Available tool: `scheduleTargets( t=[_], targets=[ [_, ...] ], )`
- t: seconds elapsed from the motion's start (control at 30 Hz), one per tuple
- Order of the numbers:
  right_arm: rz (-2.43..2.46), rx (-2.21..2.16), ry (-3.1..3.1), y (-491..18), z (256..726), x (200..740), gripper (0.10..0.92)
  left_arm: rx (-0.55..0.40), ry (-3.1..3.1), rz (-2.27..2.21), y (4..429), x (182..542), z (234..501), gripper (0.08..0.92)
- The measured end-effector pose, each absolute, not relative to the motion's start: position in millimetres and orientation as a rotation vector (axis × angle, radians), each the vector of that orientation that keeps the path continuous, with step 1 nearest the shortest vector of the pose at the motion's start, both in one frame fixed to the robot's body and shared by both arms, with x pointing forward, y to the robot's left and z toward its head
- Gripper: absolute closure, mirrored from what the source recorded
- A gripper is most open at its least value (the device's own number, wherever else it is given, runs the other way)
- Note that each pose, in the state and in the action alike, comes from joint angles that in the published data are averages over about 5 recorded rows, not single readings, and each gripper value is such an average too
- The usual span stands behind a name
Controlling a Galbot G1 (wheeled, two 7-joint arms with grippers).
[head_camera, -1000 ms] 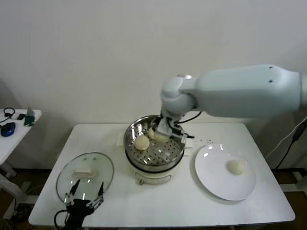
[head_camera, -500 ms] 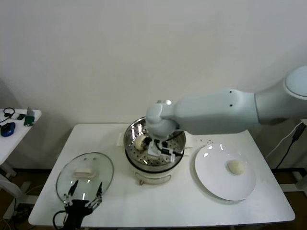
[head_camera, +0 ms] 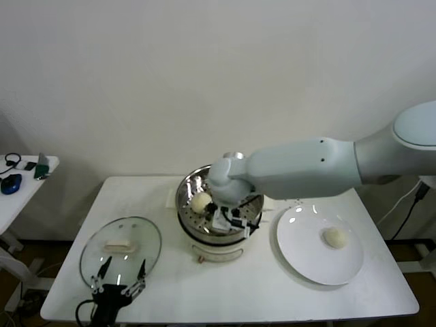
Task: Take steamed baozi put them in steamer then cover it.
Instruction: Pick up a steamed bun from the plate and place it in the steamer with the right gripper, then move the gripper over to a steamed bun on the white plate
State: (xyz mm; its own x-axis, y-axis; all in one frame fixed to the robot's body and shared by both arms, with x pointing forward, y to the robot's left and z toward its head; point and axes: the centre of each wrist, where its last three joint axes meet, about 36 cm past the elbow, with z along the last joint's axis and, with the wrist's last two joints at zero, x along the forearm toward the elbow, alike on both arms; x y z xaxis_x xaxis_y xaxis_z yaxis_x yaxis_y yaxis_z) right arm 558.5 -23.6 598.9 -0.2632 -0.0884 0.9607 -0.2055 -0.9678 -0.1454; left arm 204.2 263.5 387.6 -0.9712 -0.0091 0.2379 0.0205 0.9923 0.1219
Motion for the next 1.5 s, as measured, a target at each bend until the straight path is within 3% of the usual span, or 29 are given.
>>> scheduleTargets(
  t=[0.33, 0.5, 0.67, 1.0, 1.5],
  targets=[
    [2.261, 1.786, -0.584, -78.5, 657.4, 594.8, 0.199, -0.032, -2.901, -0.188, 261.1, 205.3, 389.4, 0.177],
    [2.091, 1.635, -0.775, -151.2, 697.2, 623.3, 0.200, -0.041, -2.905, -0.192, 261.1, 206.4, 390.6, 0.177],
    [1.878, 1.494, -0.976, -238.8, 704.2, 634.2, 0.199, -0.045, -2.906, -0.192, 262.0, 208.3, 389.7, 0.177],
    [1.548, 1.302, -1.205, -375.6, 625.7, 623.3, 0.200, -0.044, -2.904, -0.187, 260.7, 211.9, 389.7, 0.177],
    [1.385, 1.204, -1.231, -430.6, 510.3, 613.9, 0.200, -0.008, -2.877, -0.194, 260.2, 203.5, 385.9, 0.177]
  ],
)
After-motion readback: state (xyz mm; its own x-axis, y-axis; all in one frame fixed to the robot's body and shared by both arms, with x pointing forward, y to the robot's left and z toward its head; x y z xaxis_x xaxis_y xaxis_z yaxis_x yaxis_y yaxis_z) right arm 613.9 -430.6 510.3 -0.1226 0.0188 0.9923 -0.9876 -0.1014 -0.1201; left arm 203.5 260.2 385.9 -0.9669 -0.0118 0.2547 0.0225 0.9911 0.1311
